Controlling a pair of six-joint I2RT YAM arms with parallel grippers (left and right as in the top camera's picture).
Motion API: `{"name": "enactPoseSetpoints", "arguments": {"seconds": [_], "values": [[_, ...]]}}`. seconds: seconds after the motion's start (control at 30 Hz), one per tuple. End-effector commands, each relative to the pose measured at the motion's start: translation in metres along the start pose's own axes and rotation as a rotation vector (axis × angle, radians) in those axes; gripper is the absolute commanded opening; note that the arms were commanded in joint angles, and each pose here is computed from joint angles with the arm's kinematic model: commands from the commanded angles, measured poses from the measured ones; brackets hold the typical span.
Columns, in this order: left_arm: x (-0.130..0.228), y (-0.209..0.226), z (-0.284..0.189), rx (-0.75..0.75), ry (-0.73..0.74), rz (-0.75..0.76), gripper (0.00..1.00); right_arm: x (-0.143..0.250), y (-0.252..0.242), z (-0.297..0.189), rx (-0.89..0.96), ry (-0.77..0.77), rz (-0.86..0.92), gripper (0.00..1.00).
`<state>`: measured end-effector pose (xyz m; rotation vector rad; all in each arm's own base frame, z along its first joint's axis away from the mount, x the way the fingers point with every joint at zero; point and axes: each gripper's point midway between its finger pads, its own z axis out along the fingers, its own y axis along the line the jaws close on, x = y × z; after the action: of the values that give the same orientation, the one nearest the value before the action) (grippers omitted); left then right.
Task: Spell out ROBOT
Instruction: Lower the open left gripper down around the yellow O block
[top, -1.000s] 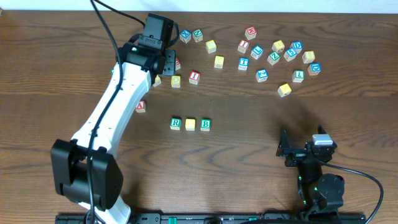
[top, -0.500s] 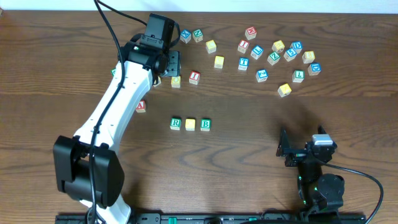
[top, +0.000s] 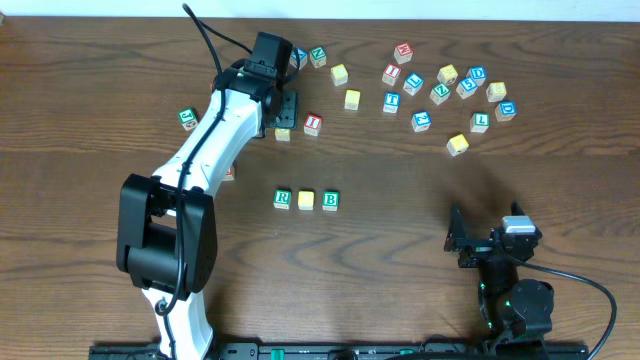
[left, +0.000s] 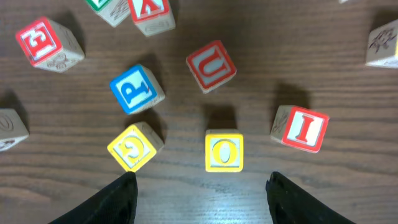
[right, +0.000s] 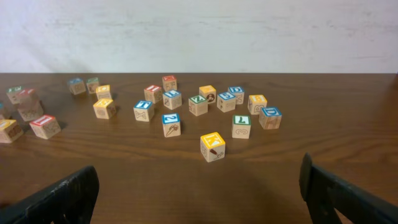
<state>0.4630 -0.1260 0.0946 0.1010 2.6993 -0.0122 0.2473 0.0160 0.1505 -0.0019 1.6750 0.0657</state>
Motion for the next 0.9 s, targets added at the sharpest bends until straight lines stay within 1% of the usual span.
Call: {"name": "enactPoseSetpoints", "arguments": {"seconds": [0.0, 0.23, 0.7, 0.87], "values": [[-0.008, -0.003, 0.001, 0.020, -0.017, -0.020, 0.65, 0.001, 0.000, 0.000, 0.002, 0.004, 0.012, 0.99], [-0.008, -0.008, 0.002, 0.046, -0.017, -0.020, 0.65, 0.001, 0.000, 0.000, 0.002, 0.004, 0.012, 0.99], [0.005, -0.009, 0.031, 0.036, 0.041, -0.015, 0.65, 0.001, 0.000, 0.000, 0.002, 0.004, 0.012, 0.99], [0.009, -0.014, 0.037, 0.057, 0.055, -0.015, 0.65, 0.001, 0.000, 0.000, 0.002, 0.004, 0.012, 0.99]]}}
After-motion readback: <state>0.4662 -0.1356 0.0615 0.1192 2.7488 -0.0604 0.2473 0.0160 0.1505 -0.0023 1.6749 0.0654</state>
